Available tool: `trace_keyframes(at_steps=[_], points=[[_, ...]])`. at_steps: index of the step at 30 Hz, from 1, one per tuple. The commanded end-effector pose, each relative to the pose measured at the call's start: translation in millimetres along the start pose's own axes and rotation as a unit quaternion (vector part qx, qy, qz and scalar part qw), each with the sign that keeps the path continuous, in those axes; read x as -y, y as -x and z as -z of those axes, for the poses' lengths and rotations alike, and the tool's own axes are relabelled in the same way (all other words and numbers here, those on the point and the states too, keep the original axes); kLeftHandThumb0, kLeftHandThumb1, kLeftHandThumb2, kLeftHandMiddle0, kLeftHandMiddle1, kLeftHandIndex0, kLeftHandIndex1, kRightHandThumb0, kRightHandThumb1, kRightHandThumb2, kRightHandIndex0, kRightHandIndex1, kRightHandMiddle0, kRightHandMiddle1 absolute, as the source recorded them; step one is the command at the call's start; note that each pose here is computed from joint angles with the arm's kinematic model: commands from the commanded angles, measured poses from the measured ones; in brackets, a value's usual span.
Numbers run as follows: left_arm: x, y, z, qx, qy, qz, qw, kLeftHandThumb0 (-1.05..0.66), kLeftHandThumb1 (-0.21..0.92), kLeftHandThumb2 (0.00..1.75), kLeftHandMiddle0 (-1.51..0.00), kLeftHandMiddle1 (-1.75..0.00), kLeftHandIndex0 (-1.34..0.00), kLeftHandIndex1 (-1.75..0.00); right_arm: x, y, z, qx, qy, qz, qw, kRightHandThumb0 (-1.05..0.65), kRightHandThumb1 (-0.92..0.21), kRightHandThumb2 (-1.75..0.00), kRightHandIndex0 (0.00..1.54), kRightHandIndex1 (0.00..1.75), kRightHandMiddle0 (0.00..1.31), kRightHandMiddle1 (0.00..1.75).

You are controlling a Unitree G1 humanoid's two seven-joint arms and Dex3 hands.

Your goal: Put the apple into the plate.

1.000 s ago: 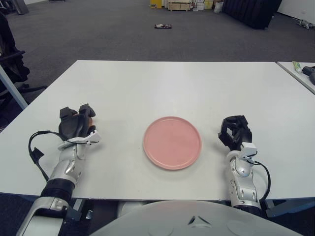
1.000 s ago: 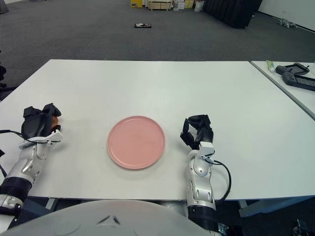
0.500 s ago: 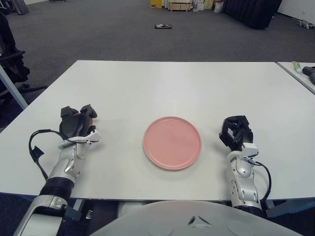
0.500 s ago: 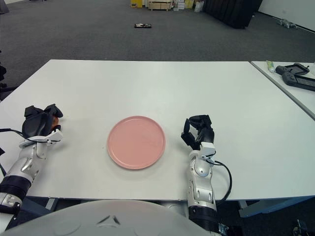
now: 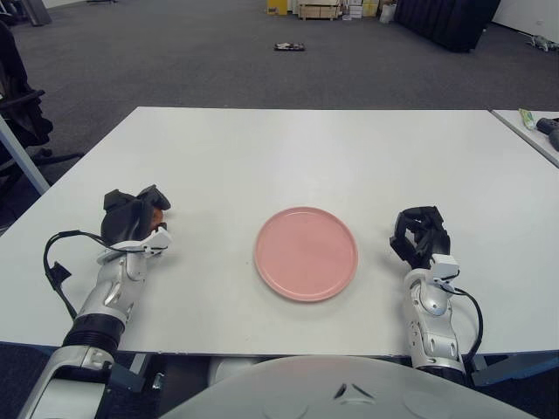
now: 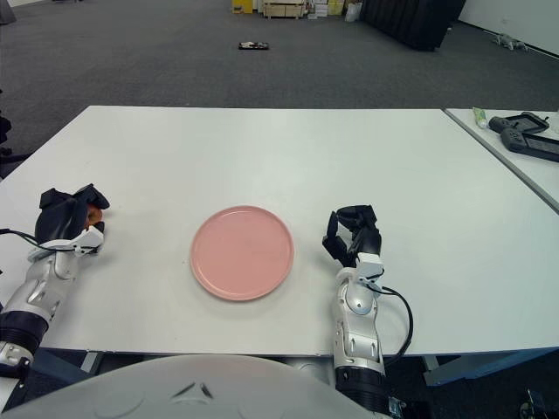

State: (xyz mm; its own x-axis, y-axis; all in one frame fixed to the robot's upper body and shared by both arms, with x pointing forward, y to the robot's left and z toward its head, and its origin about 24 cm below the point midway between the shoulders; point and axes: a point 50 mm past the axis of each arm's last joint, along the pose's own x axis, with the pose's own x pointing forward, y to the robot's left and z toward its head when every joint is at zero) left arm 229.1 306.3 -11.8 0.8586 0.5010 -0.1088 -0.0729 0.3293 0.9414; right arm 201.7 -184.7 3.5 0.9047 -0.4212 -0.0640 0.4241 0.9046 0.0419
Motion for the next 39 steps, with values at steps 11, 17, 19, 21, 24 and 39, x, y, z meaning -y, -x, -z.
trace_keyframes(at_steps=[11,17,19,21,24,39], points=[[33.0,24.1,19.5,-0.033,0.124,0.092,0.987,0.0,0.08,1.54,-0.86,-1.56,-0.57,-1.75,0.9,-3.6,-3.8,0.012,-0.005,0.001,1.0,-0.38,-0.66,-0.88,0.56,1.35,0.35,1.75],[31.0,23.8,18.3,0.003,0.174,0.087,0.981,0.0,0.05,1.58,-0.86,-1.6,-0.59,-1.75,0.5,-3.9,-4.2,0.014,-0.008,0.002,1.0,-0.38,-0.67,-0.88,0.56,1.34,0.35,1.75],[30.5,23.0,18.5,0.006,0.186,0.087,0.979,0.0,0.04,1.6,-0.86,-1.62,-0.6,-1.75,0.3,-4.0,-4.5,0.015,-0.01,0.002,1.0,-0.38,-0.67,-0.88,0.56,1.34,0.35,1.75],[29.9,21.8,18.2,0.005,0.202,0.089,0.975,0.0,0.02,1.62,-0.86,-1.63,-0.62,-1.75,0.2,-4.2,-4.5,0.015,-0.012,0.002,1.0,-0.38,-0.66,-0.88,0.56,1.34,0.35,1.75],[29.3,21.0,17.8,0.005,0.22,0.091,0.971,0.0,0.01,1.64,-0.86,-1.65,-0.63,-1.75,0.2,-4.3,-4.5,0.014,-0.013,0.003,1.0,-0.38,-0.66,-0.88,0.56,1.33,0.35,1.75],[3.4,20.5,-9.9,0.043,0.34,0.068,0.937,0.0,-0.04,1.67,-0.92,-1.6,-0.66,-1.75,-1.1,-3.8,-6.1,0.015,-0.019,0.01,1.0,-0.38,-0.68,-0.86,0.56,1.31,0.34,1.75]])
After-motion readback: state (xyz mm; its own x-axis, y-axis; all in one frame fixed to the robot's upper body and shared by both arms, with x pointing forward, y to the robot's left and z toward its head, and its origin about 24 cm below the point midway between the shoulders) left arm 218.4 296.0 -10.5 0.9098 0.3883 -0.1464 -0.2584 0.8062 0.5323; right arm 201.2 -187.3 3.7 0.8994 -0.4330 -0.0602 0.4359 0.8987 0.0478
